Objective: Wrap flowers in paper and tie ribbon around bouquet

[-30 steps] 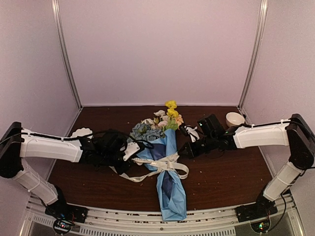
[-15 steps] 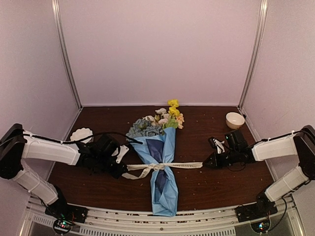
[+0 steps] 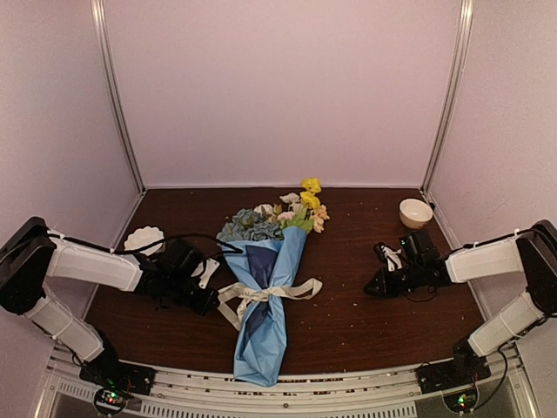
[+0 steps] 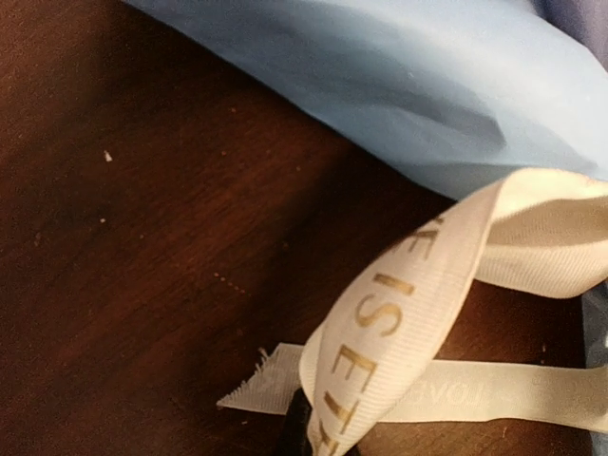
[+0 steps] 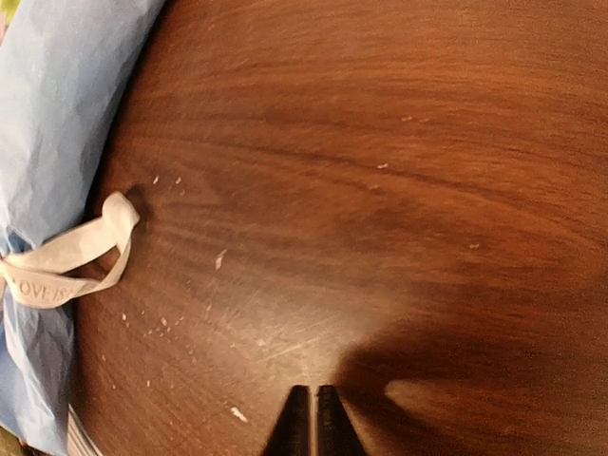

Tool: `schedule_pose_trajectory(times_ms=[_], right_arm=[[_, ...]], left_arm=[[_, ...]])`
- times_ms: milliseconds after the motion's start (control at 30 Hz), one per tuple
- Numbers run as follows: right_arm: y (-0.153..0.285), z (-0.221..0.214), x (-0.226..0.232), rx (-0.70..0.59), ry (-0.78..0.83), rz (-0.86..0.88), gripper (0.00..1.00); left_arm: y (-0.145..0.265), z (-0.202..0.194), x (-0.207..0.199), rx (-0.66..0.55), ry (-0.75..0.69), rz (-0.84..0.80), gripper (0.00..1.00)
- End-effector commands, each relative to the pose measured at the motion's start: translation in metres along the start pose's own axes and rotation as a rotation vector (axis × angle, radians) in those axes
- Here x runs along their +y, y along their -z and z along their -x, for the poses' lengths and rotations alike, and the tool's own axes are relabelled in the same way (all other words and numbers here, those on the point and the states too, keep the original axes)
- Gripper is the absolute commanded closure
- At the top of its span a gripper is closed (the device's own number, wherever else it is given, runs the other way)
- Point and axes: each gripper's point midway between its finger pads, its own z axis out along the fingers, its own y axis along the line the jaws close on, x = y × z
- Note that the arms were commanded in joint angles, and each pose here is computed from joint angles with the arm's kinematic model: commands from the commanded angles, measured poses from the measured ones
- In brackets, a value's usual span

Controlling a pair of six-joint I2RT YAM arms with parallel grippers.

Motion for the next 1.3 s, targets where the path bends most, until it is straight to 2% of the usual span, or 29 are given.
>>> schedule_pose_trajectory(times_ms=[0,133,233,300,433,567,733,933,1167,1200,1267], right_arm=[[-0.001,0.011,0.067,0.011,0.283,0.087,0.81],[-0.013,0.009,0.116,0.058,0.542,0.066,0.61],[-0.029,0.007,0.129,0.115,0.637,0.027,0.53],[-0.042,0.006,0.123,0.170,0.649,-0.032,0.49],[-0.059,0.026,0.111,0.191,0.573,-0.165,0.44],[-0.071,0.029,0.111,0.196,0.524,-0.190,0.42],[-0.085,0.014,0.102,0.232,0.520,-0.191,0.44],[-0.098,0.006,0.109,0.246,0.515,-0.139,0.55],[-0.103,0.023,0.102,0.212,0.520,-0.225,0.53],[-0.104,0.025,0.101,0.211,0.526,-0.237,0.55],[-0.106,0.024,0.100,0.228,0.531,-0.247,0.73]], left_arm=[[0.001,-0.009,0.000,0.045,-0.021,-0.009,1.00],[0.008,-0.002,0.003,0.019,-0.031,0.016,1.00],[0.015,0.008,0.002,-0.012,-0.050,0.021,1.00],[0.022,0.019,0.000,-0.037,-0.083,0.027,1.00],[0.035,0.036,-0.001,-0.080,-0.140,0.040,1.00],[0.040,0.043,-0.007,-0.093,-0.164,0.018,1.00],[0.045,0.053,-0.010,-0.128,-0.184,0.013,1.00],[0.047,0.070,-0.012,-0.146,-0.219,0.020,1.00],[0.050,0.075,-0.014,-0.157,-0.232,0.017,1.00],[0.049,0.075,-0.014,-0.157,-0.233,0.018,1.00],[0.050,0.074,-0.013,-0.158,-0.231,0.024,1.00]])
